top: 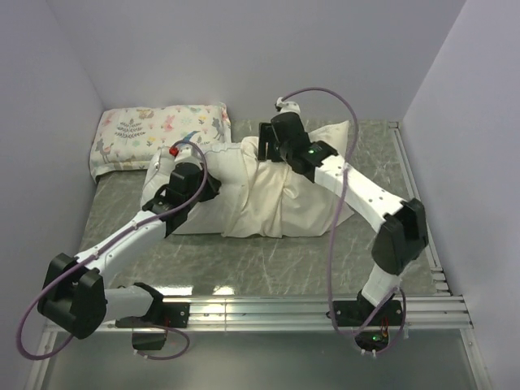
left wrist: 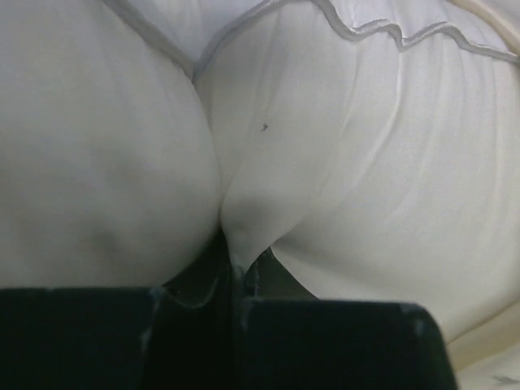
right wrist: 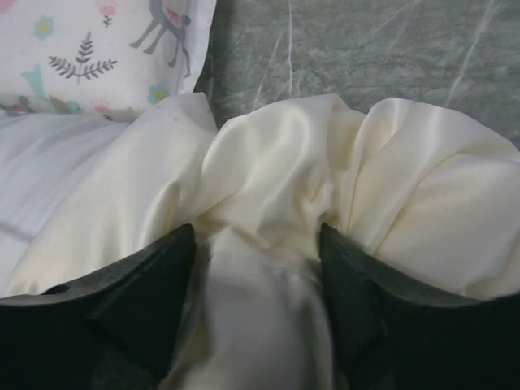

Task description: Remove the pillowcase from the pillow

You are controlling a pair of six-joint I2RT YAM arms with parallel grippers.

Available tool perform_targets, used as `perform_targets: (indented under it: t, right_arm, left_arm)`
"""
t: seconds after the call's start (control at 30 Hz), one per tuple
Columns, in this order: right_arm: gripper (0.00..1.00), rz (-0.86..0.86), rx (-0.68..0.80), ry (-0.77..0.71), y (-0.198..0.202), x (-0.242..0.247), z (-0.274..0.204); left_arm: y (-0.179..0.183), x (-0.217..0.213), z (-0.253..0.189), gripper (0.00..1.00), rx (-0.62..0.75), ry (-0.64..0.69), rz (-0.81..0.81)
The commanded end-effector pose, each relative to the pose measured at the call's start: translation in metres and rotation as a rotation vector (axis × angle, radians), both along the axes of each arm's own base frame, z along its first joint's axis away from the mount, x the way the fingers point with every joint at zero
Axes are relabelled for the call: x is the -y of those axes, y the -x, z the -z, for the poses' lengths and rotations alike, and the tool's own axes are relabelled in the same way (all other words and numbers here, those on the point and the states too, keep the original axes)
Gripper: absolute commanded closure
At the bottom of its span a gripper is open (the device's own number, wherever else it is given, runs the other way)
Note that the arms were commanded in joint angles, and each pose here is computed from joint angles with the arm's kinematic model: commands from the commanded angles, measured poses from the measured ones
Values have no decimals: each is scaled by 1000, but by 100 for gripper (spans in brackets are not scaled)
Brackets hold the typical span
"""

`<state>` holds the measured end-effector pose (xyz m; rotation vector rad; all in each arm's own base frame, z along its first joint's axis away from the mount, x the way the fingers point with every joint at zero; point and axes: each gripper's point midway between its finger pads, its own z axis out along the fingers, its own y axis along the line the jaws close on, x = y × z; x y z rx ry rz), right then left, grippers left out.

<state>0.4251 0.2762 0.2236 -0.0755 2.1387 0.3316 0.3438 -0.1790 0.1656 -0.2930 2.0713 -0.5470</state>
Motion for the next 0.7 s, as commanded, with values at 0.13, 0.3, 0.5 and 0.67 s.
perform_targets:
  t: [0.13, 0.3, 0.5, 0.67]
  right_arm:
    - [18, -56, 184, -68, 86, 34, -129]
    - [13, -40, 182, -40, 130, 50, -92]
    - [11, -98, 94, -30, 150, 43, 8]
    - [13, -117, 39, 25, 144, 19, 52]
  left_arm:
    - [38, -17, 75, 100, -279, -152, -12]
    - [33, -14, 69, 100, -277, -161, 0]
    - [31, -13, 56, 100, -259, -159, 7]
    - [32, -15, 47, 100, -246, -160, 5]
